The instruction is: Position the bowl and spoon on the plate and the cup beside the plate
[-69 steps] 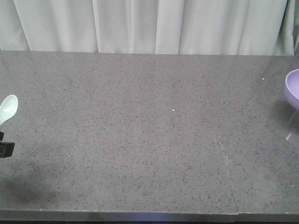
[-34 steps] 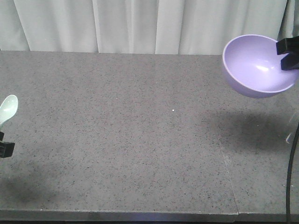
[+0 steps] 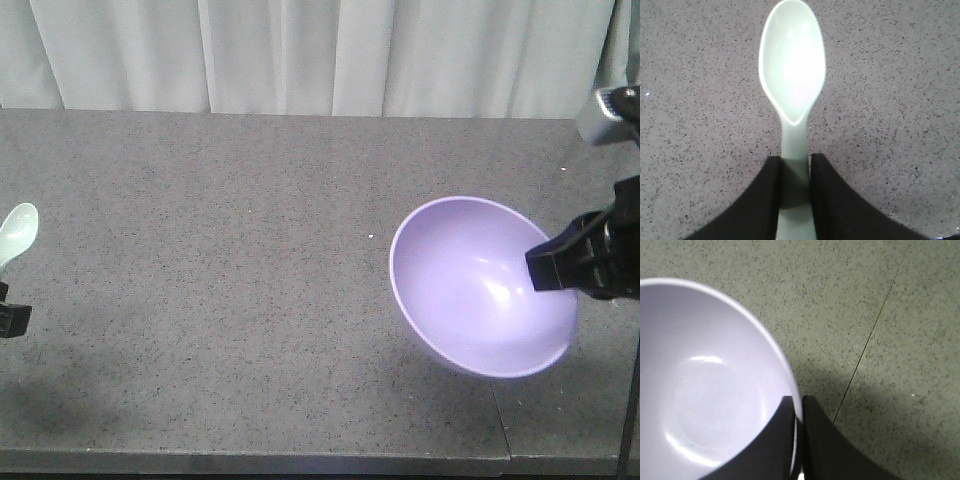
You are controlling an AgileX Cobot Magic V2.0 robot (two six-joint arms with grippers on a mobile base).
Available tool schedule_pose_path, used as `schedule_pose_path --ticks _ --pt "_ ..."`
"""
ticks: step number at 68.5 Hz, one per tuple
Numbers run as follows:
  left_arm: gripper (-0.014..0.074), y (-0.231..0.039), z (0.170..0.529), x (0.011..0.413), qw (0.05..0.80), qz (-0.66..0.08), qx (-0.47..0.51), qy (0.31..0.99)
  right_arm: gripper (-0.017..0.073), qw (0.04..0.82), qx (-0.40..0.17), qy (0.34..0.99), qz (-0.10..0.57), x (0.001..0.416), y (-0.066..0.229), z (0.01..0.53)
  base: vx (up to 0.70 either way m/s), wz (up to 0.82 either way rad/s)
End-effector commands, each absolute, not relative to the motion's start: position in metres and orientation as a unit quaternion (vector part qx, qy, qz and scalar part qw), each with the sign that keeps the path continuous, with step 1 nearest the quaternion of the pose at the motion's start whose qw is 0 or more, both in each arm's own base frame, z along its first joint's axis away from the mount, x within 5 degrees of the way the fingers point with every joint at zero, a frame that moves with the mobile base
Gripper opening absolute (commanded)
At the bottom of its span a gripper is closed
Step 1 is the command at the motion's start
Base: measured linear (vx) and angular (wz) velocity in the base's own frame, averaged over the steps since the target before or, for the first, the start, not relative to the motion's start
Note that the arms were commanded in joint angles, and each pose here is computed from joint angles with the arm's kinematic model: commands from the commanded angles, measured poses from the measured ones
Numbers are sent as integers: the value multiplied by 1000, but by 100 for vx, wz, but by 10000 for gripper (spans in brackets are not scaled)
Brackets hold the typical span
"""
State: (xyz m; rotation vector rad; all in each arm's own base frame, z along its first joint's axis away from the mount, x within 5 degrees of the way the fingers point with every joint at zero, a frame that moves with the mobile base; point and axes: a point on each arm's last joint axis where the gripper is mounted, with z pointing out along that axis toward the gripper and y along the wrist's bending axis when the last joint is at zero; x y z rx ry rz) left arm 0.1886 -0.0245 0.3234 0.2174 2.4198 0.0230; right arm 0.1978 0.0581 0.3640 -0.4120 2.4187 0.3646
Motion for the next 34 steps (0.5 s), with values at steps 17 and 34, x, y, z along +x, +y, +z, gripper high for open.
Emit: schedule_pose_path --ticks 17,34 --pt "90 -26 337 190 391 4 83 917 -4 359 -150 912 132 180 53 362 0 0" --pt "90 -26 337 190 391 4 83 917 -4 358 -150 912 134 180 54 362 0 0"
